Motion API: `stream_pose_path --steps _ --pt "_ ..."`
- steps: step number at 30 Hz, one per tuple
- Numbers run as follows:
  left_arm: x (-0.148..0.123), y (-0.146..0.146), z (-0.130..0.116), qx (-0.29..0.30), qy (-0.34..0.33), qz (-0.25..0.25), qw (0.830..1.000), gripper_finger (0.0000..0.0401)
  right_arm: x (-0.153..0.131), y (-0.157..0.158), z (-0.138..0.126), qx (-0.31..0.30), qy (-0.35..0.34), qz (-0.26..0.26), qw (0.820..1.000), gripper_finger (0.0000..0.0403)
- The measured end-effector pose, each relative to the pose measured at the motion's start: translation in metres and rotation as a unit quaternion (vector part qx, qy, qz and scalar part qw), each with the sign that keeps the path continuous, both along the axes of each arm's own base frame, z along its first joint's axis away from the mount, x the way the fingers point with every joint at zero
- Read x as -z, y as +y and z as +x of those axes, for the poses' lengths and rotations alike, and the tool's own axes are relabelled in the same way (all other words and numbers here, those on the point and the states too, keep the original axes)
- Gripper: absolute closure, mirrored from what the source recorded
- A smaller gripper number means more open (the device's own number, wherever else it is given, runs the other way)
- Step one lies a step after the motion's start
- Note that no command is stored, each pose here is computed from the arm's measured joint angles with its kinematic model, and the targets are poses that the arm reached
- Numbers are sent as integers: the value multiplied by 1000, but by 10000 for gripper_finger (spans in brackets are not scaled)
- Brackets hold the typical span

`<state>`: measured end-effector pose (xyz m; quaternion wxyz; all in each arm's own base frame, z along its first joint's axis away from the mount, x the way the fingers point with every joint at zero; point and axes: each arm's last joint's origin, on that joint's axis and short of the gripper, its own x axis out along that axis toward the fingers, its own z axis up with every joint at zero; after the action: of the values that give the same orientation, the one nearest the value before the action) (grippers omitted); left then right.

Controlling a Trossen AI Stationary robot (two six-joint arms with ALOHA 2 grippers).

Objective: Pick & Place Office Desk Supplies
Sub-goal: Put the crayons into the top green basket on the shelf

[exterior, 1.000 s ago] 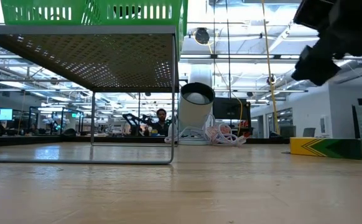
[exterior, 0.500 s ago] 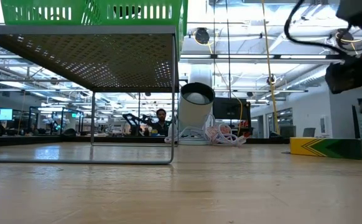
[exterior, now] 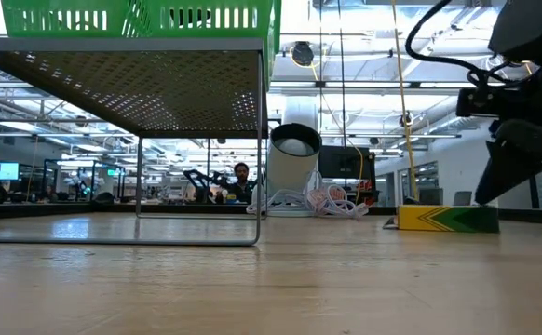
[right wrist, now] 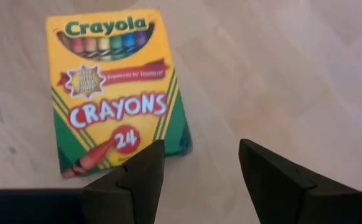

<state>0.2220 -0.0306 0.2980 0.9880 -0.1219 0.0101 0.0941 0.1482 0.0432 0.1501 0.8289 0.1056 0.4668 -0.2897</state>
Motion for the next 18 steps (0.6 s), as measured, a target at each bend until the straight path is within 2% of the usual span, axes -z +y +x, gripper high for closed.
stream_pose_path --steps 4,7,9,14,18 --pt "0 0 0 0 0 0 1000 85 -1 -3 4 -16 -6 -33 999 207" --pt "0 1 0 -2 0 0 1000 89 -6 -5 12 -25 -48 -69 996 207" --pt "0 2 0 -5 0 -1 1000 87 -10 -3 20 -53 -76 -77 993 207" --pt "0 4 1 -10 -1 -7 1000 77 -18 8 39 -174 -144 -39 973 206" --pt "0 4 1 -9 -1 -6 1000 77 -5 12 44 -223 -122 -17 967 203"
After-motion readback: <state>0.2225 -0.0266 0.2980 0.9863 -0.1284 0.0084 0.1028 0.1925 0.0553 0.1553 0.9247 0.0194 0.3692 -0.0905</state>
